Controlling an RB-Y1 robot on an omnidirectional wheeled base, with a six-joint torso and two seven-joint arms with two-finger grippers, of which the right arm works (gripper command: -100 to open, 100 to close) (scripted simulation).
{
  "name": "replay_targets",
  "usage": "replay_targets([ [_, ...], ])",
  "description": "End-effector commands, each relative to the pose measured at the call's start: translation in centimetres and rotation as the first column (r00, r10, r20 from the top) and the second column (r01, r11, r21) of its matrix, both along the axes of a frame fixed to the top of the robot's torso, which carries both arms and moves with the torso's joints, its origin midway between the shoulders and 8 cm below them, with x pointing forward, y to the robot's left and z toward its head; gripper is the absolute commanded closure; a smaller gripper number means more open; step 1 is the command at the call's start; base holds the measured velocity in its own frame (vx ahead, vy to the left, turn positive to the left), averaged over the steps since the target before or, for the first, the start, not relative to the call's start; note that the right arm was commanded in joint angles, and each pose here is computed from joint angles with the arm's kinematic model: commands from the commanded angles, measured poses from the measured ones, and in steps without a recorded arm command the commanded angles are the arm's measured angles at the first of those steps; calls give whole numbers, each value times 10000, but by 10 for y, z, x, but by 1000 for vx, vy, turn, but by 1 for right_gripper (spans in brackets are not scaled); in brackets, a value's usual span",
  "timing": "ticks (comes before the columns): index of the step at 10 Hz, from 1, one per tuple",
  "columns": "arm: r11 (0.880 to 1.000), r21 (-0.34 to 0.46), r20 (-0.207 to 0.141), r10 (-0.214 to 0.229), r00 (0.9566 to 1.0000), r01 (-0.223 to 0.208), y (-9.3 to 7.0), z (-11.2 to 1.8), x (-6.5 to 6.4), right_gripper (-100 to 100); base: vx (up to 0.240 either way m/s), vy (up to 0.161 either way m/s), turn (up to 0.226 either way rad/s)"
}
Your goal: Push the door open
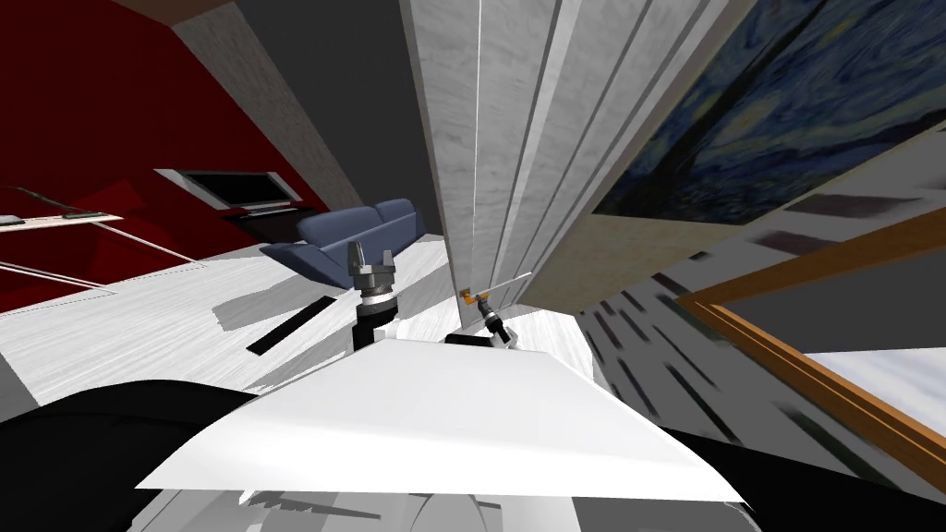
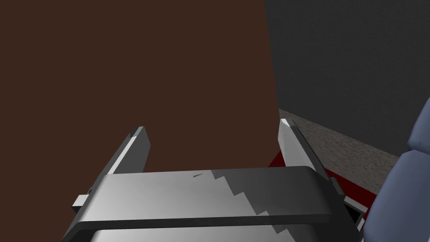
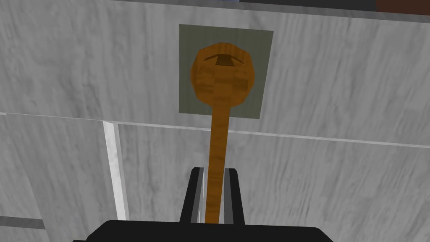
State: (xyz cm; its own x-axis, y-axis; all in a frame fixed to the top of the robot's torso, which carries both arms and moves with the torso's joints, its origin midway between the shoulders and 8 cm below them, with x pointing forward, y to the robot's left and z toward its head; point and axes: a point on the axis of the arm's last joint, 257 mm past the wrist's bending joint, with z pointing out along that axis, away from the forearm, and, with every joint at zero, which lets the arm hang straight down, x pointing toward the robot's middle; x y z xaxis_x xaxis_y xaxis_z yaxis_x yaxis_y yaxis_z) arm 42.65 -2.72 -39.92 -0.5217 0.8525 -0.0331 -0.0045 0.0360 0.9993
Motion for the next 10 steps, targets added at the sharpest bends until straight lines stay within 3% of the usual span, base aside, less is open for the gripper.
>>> replay_targets([
  [1, 9996, -139, 13, -228, 9997, 228, -15, -1, 7, 100, -140, -170, 263],
  [4, 9996, -150, 18, -250, 9997, 251, -16, -1, 8, 100, -59, -74, 54],
  [10, 9988, -152, 44, -455, 9990, 456, -20, -1, 18, 100, -111, -118, 201],
])
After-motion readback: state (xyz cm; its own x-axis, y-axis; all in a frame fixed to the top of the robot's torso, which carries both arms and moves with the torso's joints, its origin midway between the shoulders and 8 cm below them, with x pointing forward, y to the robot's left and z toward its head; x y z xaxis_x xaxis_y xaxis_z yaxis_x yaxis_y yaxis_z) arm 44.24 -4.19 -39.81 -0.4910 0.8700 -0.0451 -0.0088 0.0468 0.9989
